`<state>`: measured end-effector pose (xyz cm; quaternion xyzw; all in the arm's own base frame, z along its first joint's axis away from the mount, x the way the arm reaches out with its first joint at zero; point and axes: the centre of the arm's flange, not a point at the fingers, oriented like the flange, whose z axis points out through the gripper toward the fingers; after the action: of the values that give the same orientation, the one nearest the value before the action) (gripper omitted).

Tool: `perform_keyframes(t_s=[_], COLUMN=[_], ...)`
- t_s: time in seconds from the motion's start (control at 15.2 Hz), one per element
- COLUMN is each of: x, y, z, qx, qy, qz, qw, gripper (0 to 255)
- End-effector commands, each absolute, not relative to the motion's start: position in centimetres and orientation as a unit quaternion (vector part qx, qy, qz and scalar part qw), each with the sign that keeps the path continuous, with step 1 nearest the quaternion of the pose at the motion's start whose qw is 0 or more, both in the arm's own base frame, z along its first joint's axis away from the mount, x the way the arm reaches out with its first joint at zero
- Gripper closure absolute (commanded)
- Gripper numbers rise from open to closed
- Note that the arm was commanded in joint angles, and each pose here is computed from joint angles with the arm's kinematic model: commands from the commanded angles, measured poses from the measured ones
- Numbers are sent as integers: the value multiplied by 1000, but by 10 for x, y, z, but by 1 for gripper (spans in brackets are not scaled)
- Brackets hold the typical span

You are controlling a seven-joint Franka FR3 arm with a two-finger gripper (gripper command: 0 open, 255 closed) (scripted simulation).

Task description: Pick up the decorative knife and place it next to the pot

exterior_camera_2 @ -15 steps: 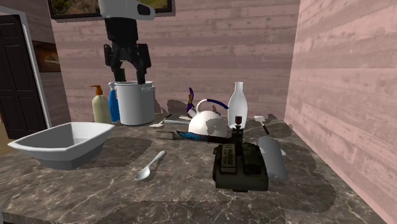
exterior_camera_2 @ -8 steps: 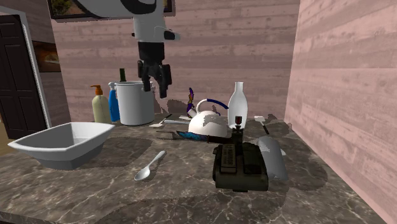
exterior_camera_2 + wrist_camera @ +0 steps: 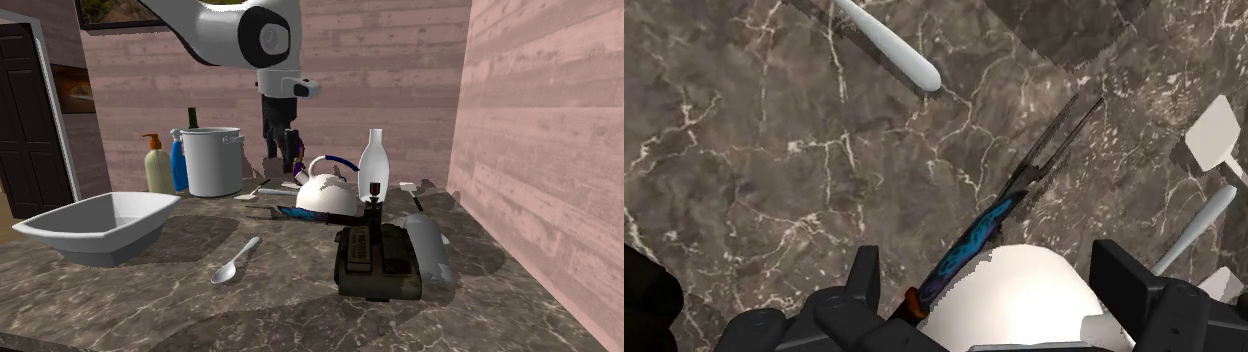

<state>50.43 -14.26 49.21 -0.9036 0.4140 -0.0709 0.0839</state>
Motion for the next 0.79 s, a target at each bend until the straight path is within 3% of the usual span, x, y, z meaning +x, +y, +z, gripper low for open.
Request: perform_keyframes(t_s=[0.0,0.73], x=[517,562], y=[-162,-269], z=[476,394], qx=[-886,-766], qy=[449,623], qz=[-74,-85], qw=[92,136], gripper=[0,0])
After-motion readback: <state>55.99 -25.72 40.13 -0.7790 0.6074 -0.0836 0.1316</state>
